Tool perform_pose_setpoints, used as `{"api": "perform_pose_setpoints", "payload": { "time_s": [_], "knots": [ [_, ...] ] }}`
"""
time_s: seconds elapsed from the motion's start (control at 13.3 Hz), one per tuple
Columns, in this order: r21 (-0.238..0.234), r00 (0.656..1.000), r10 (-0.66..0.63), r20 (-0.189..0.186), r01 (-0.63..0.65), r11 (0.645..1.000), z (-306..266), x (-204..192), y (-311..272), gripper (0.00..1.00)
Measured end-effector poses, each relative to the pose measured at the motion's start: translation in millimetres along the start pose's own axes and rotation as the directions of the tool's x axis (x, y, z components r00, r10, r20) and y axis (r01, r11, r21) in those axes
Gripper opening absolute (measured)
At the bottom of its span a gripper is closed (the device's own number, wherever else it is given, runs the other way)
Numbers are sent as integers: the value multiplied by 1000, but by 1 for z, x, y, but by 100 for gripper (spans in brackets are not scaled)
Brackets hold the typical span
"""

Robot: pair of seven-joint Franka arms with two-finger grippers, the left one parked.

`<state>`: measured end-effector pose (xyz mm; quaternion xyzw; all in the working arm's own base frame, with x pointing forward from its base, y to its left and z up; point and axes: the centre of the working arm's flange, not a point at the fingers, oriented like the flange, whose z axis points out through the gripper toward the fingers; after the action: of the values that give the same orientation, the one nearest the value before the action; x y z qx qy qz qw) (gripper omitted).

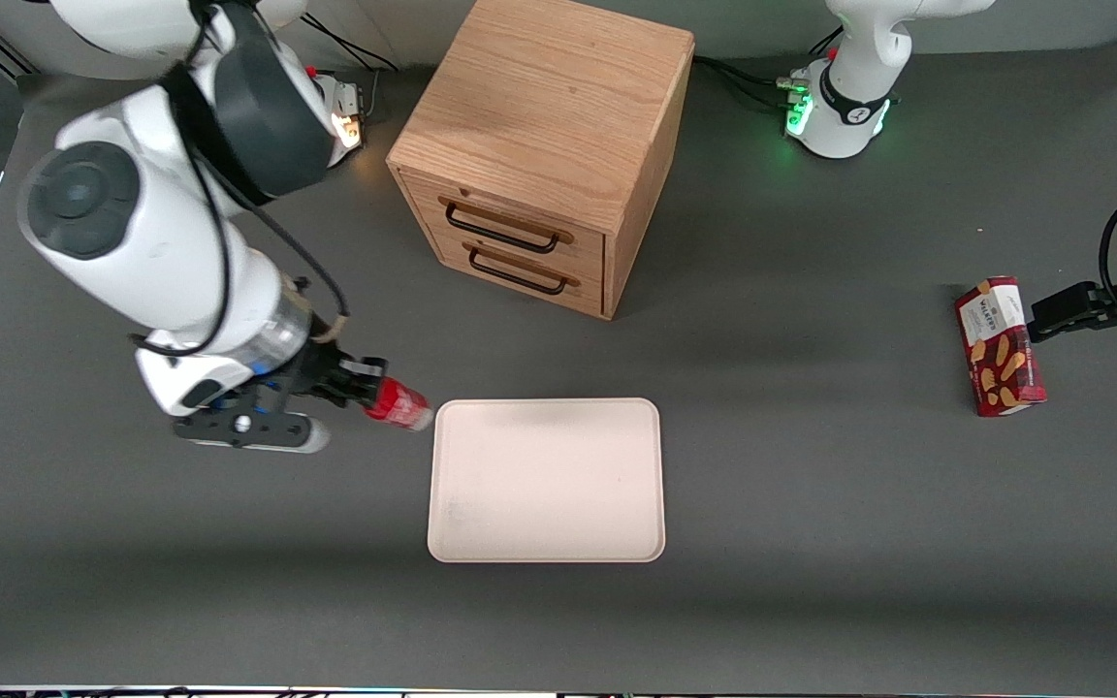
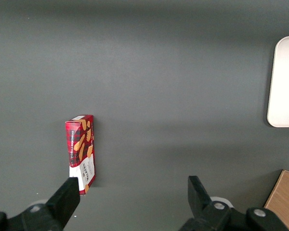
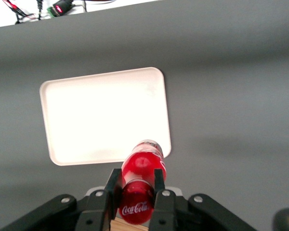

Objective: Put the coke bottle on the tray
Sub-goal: 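Lift the bottle and carry it over the white tray, then lower the bottle upright onto the tray and open the right gripper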

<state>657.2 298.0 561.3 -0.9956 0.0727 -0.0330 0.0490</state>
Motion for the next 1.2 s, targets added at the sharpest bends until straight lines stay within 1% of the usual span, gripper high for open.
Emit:
{"api": "perform_pose_setpoints", "payload": {
  "time_s": [0.15, 0.38, 0.45, 0.68, 0.9, 1.05, 1.2],
  "knots": [
    [11, 1000, 26, 0, -26, 1000, 19, 4, -9, 31],
    [-8, 998, 55, 12, -54, 998, 60, 14, -13, 31],
    [-21, 998, 55, 6, -55, 998, 74, 18, -13, 31],
    [-52, 998, 51, -27, -52, 997, 111, 26, -19, 31],
    [-47, 997, 66, -47, -68, 997, 147, 31, -28, 31],
    [-63, 996, 52, -67, -56, 996, 168, 31, -35, 31],
    [-76, 997, 49, -67, -54, 996, 188, 32, -35, 31]
  ]
}}
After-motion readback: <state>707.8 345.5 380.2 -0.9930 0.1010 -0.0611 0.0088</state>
